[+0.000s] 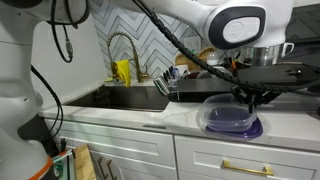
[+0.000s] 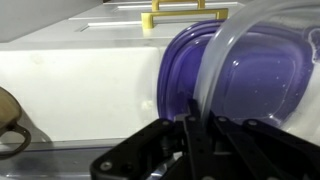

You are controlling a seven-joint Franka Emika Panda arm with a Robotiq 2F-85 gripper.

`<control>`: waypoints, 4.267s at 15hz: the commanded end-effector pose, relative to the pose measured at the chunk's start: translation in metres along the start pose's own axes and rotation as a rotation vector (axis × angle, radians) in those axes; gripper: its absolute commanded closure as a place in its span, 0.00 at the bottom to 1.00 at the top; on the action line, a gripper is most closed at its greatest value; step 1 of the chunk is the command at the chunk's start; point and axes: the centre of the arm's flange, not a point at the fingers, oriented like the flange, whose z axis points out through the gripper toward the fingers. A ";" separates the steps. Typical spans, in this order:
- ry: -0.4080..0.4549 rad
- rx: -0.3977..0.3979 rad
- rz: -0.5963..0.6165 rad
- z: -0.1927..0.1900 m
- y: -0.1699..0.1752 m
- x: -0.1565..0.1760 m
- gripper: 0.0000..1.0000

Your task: Remove the lid from the container then pour out the contents in the container into sink

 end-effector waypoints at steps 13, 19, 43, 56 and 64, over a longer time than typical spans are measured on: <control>0.008 0.007 0.015 0.016 0.010 0.008 0.99; -0.039 0.043 0.049 0.018 -0.007 0.011 0.99; -0.109 0.103 0.184 0.028 -0.103 0.052 0.62; -0.007 -0.184 0.404 -0.178 -0.129 0.079 0.00; -0.100 -0.214 0.544 -0.232 -0.188 0.092 0.00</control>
